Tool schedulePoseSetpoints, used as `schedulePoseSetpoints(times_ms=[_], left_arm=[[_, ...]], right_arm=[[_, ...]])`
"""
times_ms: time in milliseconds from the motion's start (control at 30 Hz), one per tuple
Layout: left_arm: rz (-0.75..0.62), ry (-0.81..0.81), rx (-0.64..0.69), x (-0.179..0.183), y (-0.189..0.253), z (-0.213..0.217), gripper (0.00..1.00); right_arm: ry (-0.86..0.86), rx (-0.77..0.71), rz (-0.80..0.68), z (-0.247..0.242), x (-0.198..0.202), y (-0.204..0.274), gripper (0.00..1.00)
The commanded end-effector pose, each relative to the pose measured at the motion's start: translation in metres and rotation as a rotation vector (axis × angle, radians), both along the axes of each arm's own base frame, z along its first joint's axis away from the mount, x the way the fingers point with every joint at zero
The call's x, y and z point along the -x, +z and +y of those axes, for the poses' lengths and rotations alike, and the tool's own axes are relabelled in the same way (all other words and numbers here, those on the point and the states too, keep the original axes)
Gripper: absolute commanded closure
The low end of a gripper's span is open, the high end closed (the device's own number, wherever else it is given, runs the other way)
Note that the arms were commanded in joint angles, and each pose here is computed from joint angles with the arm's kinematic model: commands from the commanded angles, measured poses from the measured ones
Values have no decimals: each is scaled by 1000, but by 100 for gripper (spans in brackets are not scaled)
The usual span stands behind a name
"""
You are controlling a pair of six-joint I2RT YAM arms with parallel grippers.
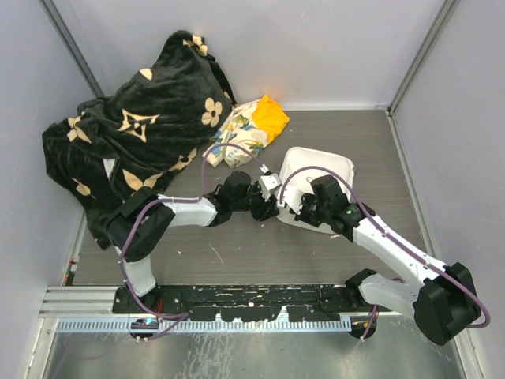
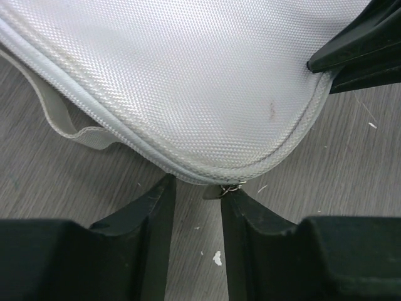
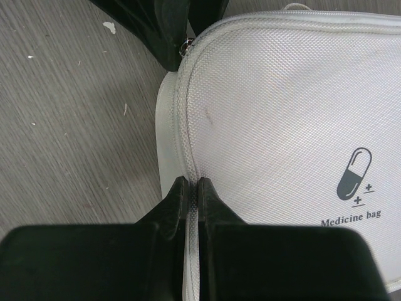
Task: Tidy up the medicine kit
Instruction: Zip the medicine box at the center of the board.
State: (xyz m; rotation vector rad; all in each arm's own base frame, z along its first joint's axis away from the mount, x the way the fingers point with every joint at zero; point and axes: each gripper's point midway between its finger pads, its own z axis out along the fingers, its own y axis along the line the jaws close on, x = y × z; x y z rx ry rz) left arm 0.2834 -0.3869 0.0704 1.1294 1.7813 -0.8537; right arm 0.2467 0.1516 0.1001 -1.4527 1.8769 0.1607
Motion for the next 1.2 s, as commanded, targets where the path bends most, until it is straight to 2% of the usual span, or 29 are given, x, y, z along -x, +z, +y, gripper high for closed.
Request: schedulePoseSetpoints(times_ms=[0, 200, 400, 733, 800, 900, 1000, 1067, 1167], left_arm=[[-83, 11, 68, -12, 23, -7, 68], [-115, -6, 62, -12, 24, -3, 79], [-133, -24, 63, -14, 33, -1, 99], [-153, -151, 106, -1, 40, 4, 100], [-171, -159, 110, -1, 39, 4, 95], [-199, -176, 132, -1, 37, 2, 68], [-228, -181, 180, 0, 38, -1, 51], [-236, -190, 213, 3, 39, -3, 45], [-227, -157, 237, 0, 39, -5, 44]], right_arm=[[-43, -43, 13, 0, 3, 7, 99], [-50, -41, 7, -2, 3, 7, 99], [-57, -34, 3, -4, 4, 6, 99], [-63, -31, 4, -6, 5, 4, 99], [-65, -32, 7, -6, 4, 4, 99], [-66, -33, 18, -6, 5, 3, 99], [-72, -35, 20, -6, 4, 3, 99], [-73, -39, 22, -5, 5, 4, 99], [-78, -43, 26, -5, 4, 3, 99]])
